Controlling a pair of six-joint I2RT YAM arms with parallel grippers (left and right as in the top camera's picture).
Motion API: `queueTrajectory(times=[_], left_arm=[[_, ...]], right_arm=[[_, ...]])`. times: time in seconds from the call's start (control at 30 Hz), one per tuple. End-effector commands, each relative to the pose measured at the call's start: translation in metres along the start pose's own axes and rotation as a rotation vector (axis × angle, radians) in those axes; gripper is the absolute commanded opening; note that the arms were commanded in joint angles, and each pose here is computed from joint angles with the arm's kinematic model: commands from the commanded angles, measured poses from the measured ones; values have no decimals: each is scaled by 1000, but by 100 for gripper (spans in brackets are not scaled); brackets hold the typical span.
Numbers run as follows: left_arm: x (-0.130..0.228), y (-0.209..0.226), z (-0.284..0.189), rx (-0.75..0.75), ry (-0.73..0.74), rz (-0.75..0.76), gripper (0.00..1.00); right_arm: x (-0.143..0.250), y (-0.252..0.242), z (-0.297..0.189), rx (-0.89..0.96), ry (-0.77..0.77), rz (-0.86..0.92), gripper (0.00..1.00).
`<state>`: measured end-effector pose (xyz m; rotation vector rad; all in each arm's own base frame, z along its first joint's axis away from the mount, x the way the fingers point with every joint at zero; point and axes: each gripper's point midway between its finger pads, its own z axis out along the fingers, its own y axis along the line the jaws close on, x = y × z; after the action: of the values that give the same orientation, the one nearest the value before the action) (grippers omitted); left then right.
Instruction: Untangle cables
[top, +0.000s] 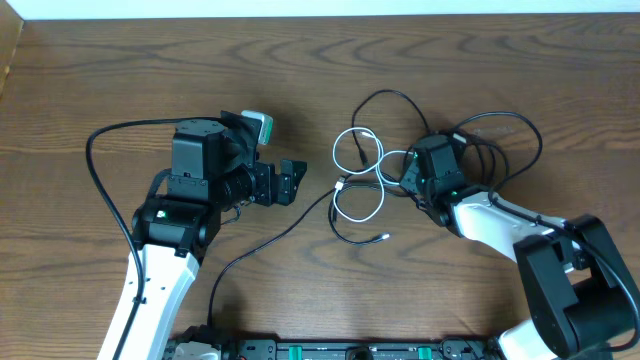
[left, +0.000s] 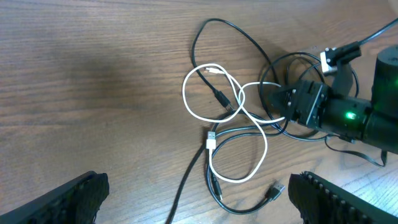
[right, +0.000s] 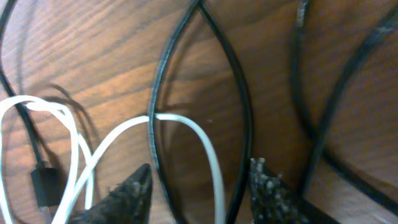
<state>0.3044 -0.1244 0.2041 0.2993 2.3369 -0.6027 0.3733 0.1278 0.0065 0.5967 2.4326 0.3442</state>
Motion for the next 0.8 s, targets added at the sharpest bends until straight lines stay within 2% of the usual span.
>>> queueTrajectory(times=[0.0,0.1,0.3,0.5,0.77], left_arm=[[0,-3,0,15,2,-8,98],[0,-3,0,15,2,-8,98],[0,-3,0,15,2,-8,98],[0,-3,0,15,3,-8,98],[3,-3,0,13,15,-13,98]], right_arm=[[35,-13,16,12,129,4,39],[36,-14,17,12,131,4,31],[38,-9,16,-14,152,5,3],[32,1,4,-48,153,-28,1],[-20,28,-63,-99,12,-159,2]])
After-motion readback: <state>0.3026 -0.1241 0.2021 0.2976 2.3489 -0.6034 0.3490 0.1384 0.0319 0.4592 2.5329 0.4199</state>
